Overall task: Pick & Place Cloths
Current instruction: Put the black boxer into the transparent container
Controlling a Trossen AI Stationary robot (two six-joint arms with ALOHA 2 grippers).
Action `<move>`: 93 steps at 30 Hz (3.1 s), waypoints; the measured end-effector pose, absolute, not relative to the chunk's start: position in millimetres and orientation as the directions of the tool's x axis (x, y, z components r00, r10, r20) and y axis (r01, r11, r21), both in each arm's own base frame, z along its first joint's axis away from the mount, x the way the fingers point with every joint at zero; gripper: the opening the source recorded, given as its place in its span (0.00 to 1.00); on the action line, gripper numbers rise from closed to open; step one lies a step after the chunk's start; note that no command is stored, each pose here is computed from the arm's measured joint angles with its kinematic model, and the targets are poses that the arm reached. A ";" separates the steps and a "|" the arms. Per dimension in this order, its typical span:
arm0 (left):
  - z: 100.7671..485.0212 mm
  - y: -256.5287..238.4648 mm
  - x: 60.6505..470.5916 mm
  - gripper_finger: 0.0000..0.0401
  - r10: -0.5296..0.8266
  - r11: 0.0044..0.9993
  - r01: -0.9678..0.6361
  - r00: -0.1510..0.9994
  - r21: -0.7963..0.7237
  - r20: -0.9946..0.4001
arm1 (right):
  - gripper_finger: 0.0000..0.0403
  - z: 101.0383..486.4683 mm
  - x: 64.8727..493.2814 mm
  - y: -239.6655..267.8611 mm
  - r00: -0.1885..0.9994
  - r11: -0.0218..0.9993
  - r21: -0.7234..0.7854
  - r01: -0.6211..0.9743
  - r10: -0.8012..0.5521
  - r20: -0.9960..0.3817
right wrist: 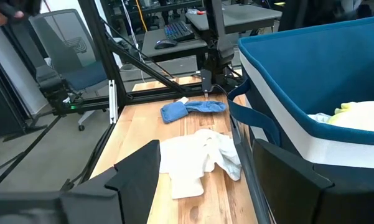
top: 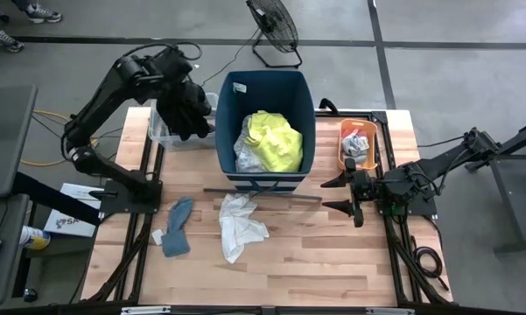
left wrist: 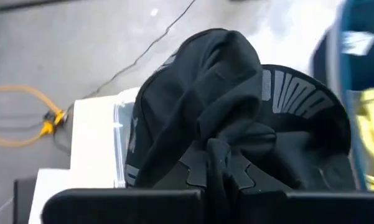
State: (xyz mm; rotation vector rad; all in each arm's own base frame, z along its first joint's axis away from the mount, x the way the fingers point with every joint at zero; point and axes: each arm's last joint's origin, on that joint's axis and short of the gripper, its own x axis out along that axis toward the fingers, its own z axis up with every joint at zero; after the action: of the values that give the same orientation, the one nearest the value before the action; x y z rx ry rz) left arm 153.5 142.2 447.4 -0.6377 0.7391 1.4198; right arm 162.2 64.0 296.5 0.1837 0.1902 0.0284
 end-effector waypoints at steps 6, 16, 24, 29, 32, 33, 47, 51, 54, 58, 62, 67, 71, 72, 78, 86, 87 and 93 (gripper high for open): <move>430.2 172.0 156.7 0.00 0.569 -0.009 -0.996 -0.075 0.085 -0.819 | 0.61 296.6 162.2 64.0 0.982 0.983 0.184 -0.011 0.045 -0.185; 415.1 195.8 163.9 0.00 0.543 -0.041 -0.984 -0.165 0.171 -0.823 | 0.61 296.6 162.2 64.0 0.982 0.983 0.184 -0.011 0.045 -0.185; 398.1 194.6 181.6 0.00 0.612 -0.033 -0.968 -0.217 0.250 -0.760 | 0.61 296.6 162.2 64.0 0.982 0.983 0.184 -0.011 0.045 -0.185; 370.0 196.7 189.1 0.00 0.589 0.001 -0.953 -0.244 0.302 -0.771 | 0.61 296.6 162.2 64.0 0.982 0.983 0.185 -0.010 0.045 -0.185; 354.0 195.2 191.7 0.00 0.541 0.023 -0.954 -0.239 0.298 -0.806 | 0.61 296.6 162.2 64.0 0.982 0.983 0.185 -0.010 0.045 -0.185; 349.3 194.4 191.7 0.00 0.517 0.034 -0.955 -0.235 0.294 -0.823 | 0.61 296.6 162.2 64.0 0.982 0.983 0.184 -0.011 0.045 -0.185; 312.3 198.0 189.8 0.00 0.399 0.058 -0.965 -0.212 0.255 -0.892 | 0.61 296.5 162.2 64.0 0.982 0.983 0.184 -0.011 0.045 -0.186; 297.7 207.8 182.8 0.00 0.364 0.054 -0.973 -0.190 0.224 -0.912 | 0.61 296.6 162.2 64.0 0.982 0.983 0.184 -0.011 0.045 -0.185; 288.1 215.8 174.5 0.00 0.322 0.049 -0.980 -0.165 0.191 -0.932 | 0.61 296.6 162.2 64.0 0.982 0.983 0.184 -0.011 0.045 -0.185; 278.1 223.7 165.3 0.00 0.295 0.047 -0.984 -0.150 0.171 -0.944 | 0.61 296.5 162.2 64.0 0.982 0.983 0.184 -0.010 0.045 -0.186; 267.9 227.7 159.8 0.00 0.282 0.034 -0.987 -0.144 0.160 -0.948 | 0.61 296.6 162.2 64.0 0.982 0.983 0.184 -0.011 0.045 -0.185; 251.0 229.2 158.3 0.00 0.279 0.044 -0.989 -0.121 0.139 -0.953 | 0.61 296.6 162.2 64.0 0.982 0.983 0.184 -0.010 0.045 -0.185; 236.1 228.0 158.1 0.00 0.280 0.046 -0.991 -0.111 0.129 -0.954 | 0.61 296.6 162.2 64.0 0.982 0.983 0.184 -0.010 0.045 -0.185; 232.1 227.5 157.8 0.00 0.280 0.046 -0.991 -0.109 0.127 -0.954 | 0.61 296.6 162.2 64.0 0.982 0.983 0.184 -0.010 0.045 -0.185; 212.3 225.4 156.9 0.00 0.284 0.042 -0.994 -0.081 0.097 -0.955 | 0.61 296.5 162.2 64.0 0.982 0.983 0.184 -0.010 0.045 -0.186; 196.3 227.3 157.0 0.00 0.312 0.017 -1.000 -0.008 0.014 -0.950 | 0.61 296.5 162.2 64.0 0.982 0.983 0.184 -0.010 0.045 -0.185; 194.2 227.6 156.1 0.00 0.308 0.012 -1.000 0.006 -0.002 -0.951 | 0.61 296.5 162.2 64.0 0.982 0.983 0.184 -0.010 0.045 -0.185; 178.4 230.4 154.6 0.00 0.265 0.002 -1.000 0.009 -0.009 -0.964 | 0.61 296.5 162.2 64.0 0.982 0.983 0.184 -0.010 0.045 -0.185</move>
State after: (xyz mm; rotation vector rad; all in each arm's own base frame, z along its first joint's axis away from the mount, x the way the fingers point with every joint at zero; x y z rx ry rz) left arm 154.6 230.4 178.4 -1.0135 1.0034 1.3167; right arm 162.2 64.0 296.5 0.1837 0.1900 0.0278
